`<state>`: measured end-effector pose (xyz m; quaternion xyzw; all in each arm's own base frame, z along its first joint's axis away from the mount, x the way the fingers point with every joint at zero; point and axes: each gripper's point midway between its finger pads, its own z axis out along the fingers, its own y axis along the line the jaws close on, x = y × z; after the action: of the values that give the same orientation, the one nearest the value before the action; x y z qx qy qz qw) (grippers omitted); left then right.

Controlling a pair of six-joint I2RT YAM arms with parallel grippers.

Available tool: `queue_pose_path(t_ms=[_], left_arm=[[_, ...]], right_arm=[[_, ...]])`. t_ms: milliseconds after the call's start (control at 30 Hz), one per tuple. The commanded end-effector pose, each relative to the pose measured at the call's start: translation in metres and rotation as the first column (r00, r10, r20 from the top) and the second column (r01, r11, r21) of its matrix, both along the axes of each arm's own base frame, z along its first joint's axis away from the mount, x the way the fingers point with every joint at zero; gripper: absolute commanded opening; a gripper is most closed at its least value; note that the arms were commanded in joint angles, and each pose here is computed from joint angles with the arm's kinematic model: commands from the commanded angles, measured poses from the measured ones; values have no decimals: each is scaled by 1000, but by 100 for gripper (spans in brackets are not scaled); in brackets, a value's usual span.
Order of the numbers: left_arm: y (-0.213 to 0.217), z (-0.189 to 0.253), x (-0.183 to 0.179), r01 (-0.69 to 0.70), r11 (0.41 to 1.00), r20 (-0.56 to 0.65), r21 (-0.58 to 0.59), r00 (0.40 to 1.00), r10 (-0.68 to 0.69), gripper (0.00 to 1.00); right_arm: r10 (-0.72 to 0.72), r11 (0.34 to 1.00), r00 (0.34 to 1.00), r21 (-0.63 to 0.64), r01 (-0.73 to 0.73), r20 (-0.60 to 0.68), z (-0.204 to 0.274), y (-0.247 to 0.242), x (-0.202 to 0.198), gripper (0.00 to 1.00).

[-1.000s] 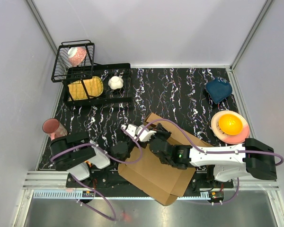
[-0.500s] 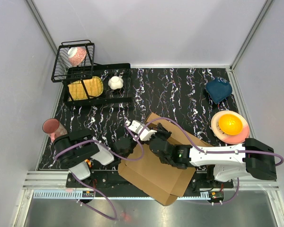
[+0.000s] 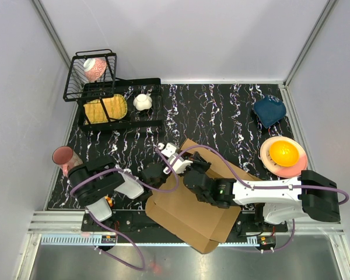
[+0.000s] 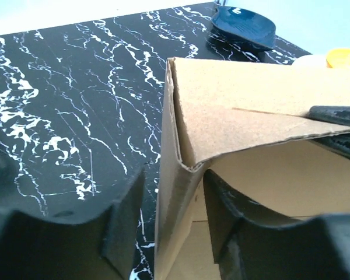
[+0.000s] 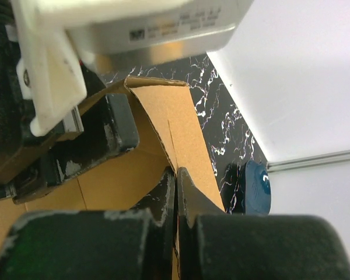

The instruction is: Fold the paper box

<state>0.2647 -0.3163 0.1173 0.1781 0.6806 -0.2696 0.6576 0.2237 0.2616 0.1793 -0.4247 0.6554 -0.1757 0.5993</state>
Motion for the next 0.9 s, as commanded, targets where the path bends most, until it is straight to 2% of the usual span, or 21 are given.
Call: queue_pose_path(t_ms=[0,67,267,300,600,633,733,867], left_arm=[[-1,80,8,16,961,185,-275,982,36,42],[-1,78,9,11,964,188,-264,981,40,31],[0,73,12,-10,971,191,-239,980,57,9],[1,73,12,-14,972,192,-237,979,60,0],[6,74,13,-36,970,186,-242,979,83,0],[9,73,14,-49,968,181,-246,979,95,20],[12,81,15,-59,960,180,-274,977,112,58],[13,96,13,-50,951,197,-306,974,115,63]], right_arm=[[93,992,987,-68,-103,-131,-45,10,-15,0],[94,992,987,-71,-104,-133,-46,10,-15,0],[93,992,987,-71,-103,-134,-45,11,-16,0],[92,992,987,-68,-101,-133,-44,11,-16,0],[90,993,986,-60,-99,-137,-43,13,-16,0],[89,993,987,-58,-98,-136,-42,13,-15,0],[90,993,987,-64,-99,-136,-42,12,-15,0],[89,993,987,-64,-98,-134,-41,13,-15,0]])
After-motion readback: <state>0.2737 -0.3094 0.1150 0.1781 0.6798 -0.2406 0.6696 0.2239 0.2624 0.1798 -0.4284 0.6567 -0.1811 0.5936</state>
